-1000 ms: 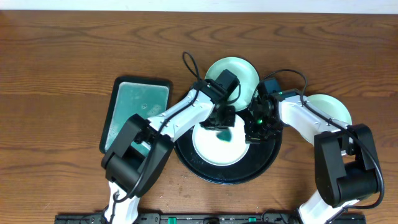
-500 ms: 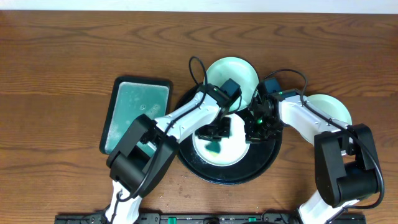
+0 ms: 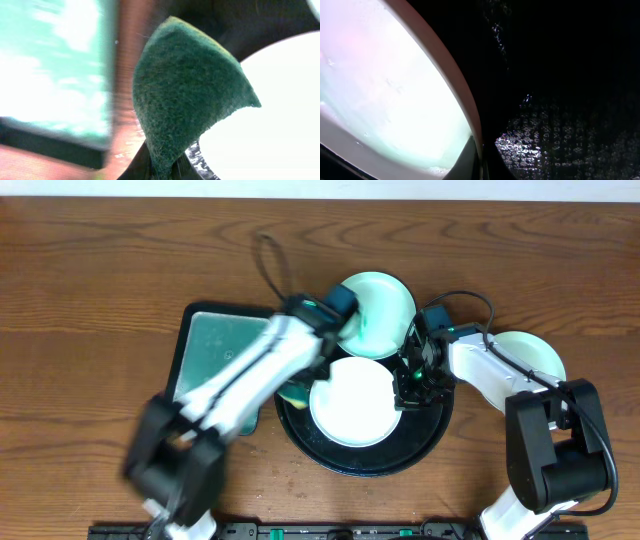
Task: Clean dirty plates on tray and stack at the side
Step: 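Return the sponge to the basin with the left gripper, then lift the white plate with the right gripper and dip it in basin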
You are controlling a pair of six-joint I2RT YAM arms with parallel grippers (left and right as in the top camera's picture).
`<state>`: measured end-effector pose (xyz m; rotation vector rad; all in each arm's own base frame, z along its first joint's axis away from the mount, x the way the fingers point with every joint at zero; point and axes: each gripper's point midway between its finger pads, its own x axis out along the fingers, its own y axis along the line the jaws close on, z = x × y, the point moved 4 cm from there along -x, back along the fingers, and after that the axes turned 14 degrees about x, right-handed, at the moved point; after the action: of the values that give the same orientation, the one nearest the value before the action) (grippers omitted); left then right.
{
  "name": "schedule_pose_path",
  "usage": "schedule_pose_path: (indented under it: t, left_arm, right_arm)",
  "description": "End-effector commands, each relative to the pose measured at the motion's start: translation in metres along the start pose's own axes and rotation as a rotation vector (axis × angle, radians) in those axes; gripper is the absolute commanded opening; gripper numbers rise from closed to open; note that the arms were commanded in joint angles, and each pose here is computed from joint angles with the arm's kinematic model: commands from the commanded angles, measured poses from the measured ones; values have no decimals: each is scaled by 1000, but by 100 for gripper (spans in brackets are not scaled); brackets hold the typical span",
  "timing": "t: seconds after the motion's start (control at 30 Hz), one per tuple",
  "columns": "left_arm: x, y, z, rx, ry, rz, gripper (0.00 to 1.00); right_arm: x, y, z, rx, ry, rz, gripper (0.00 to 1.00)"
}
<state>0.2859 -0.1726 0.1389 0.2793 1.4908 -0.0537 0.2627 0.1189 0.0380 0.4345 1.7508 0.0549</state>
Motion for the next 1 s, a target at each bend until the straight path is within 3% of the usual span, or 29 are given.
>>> schedule_pose_path:
  t: [0.0, 0.1, 0.23, 0.37, 0.5, 0.77, 0.97]
  left_arm:
    - [-45, 62, 6, -135, -151, 115, 7]
    - [-44, 106, 4, -246, -150, 177, 7]
    - [-6, 143, -1, -365, -82, 188, 7]
    - [41, 144, -8, -382, -26, 38, 7]
    - [54, 154, -14, -440, -1, -29, 8]
    - [10, 157, -11, -465, -108, -238, 55]
    - [-53, 162, -31, -466, -299, -241, 75]
  right_arm:
    - [4, -16, 5, 17, -23, -89, 1]
    - [4, -15, 5, 17, -24, -88, 1]
    - [4, -16, 8, 46, -41, -91, 1]
    - [3, -20, 16, 79, -91, -130, 1]
    - [3, -20, 19, 81, -110, -133, 1]
    - [-27, 2, 19, 36, -185, -48, 1]
    - [-90, 50, 23, -74, -355, 48, 1]
